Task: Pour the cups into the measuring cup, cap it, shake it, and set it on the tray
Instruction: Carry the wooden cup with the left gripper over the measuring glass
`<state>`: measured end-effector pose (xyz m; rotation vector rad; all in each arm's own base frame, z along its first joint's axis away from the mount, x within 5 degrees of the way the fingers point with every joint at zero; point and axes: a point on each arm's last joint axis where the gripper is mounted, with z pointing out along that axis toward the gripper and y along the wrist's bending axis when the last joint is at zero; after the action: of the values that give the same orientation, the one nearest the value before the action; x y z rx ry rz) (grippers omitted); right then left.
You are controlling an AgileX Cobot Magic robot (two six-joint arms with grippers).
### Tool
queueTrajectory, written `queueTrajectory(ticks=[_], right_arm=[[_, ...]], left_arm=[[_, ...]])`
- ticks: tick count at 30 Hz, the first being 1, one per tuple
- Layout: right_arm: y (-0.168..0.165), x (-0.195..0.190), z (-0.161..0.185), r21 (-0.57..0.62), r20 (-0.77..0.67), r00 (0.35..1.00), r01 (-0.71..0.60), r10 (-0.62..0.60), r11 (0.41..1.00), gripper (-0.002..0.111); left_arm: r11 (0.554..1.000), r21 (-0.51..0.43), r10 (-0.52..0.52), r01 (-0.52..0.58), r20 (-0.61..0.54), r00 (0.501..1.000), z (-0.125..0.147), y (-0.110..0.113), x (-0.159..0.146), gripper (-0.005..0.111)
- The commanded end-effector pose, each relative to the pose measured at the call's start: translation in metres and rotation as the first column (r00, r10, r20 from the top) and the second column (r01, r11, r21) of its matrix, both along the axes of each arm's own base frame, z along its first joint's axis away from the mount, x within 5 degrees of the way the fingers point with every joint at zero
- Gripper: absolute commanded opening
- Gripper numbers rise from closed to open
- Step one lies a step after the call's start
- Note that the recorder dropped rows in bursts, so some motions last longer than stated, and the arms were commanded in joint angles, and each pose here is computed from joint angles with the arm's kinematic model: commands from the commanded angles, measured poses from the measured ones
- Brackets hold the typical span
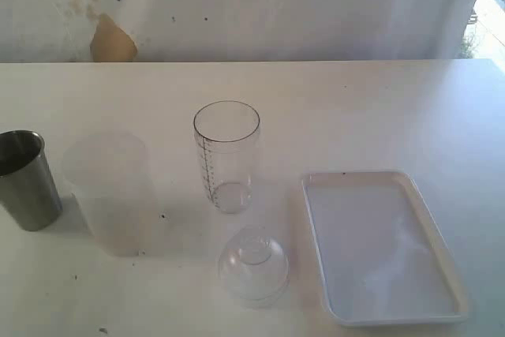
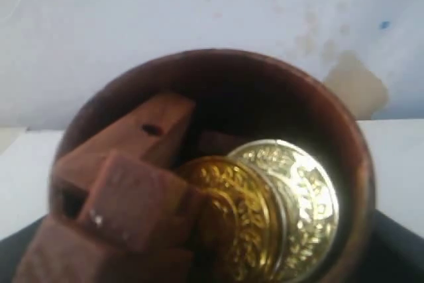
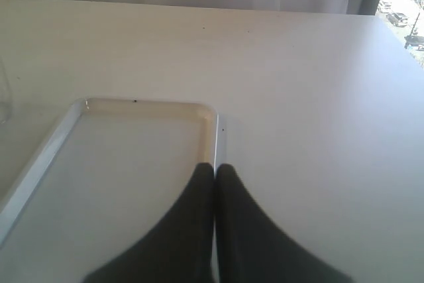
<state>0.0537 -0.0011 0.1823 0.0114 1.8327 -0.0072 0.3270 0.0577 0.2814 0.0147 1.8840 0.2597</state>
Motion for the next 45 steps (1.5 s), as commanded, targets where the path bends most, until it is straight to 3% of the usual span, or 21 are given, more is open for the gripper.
queueTrajectory(ticks=[1, 9, 17, 23, 27, 30, 34, 39, 45], right_arm=[[0.0, 0.0, 0.0, -0.005, 0.007, 1.0, 0.003, -0.003, 1.0, 0.0], [0.0, 0.0, 0.0, -0.005, 0.007, 1.0, 0.003, -0.003, 1.0, 0.0], [0.0, 0.0, 0.0, -0.005, 0.007, 1.0, 0.003, -0.003, 1.0, 0.0], [0.0, 0.0, 0.0, -0.005, 0.007, 1.0, 0.003, -0.003, 1.0, 0.0], [0.0, 0.0, 0.0, -0.005, 0.007, 1.0, 0.003, -0.003, 1.0, 0.0], [0.0, 0.0, 0.0, -0.005, 0.007, 1.0, 0.003, -0.003, 1.0, 0.0], [0.0, 0.0, 0.0, -0.005, 0.007, 1.0, 0.003, -0.003, 1.0, 0.0], [0.0, 0.0, 0.0, -0.005, 0.007, 1.0, 0.003, -0.003, 1.0, 0.0], [0.0, 0.0, 0.0, -0.005, 0.007, 1.0, 0.003, -0.003, 1.0, 0.0]], left_arm=[[0.983, 0.118, -0.142, 0.14, 0.009, 0.99, 0.016, -0.03, 0.005, 0.0], [0.968, -0.01, -0.251, 0.252, 0.075, 0.965, 0.019, -0.08, 0.008, 0.0], [0.905, -0.017, -0.425, 0.426, 0.052, 0.904, 0.018, -0.144, 0.021, 0.0], [0.838, 0.074, -0.543, 0.54, 0.021, 0.839, 0.004, -0.181, 0.037, 0.0], [0.764, 0.212, -0.625, 0.61, 0.004, 0.781, -0.005, -0.188, 0.041, 0.0], [0.723, 0.266, -0.651, 0.637, -0.044, 0.758, -0.015, -0.19, 0.043, 0.0], [0.69, 0.303, -0.678, 0.658, -0.049, 0.733, -0.018, -0.193, 0.044, 0.0], [0.659, 0.328, -0.735, 0.677, 0.087, 0.673, -0.006, -0.201, 0.043, 0.0], [0.544, 0.44, -0.806, 0.715, 0.036, 0.591, -0.007, -0.209, 0.038, 0.0]])
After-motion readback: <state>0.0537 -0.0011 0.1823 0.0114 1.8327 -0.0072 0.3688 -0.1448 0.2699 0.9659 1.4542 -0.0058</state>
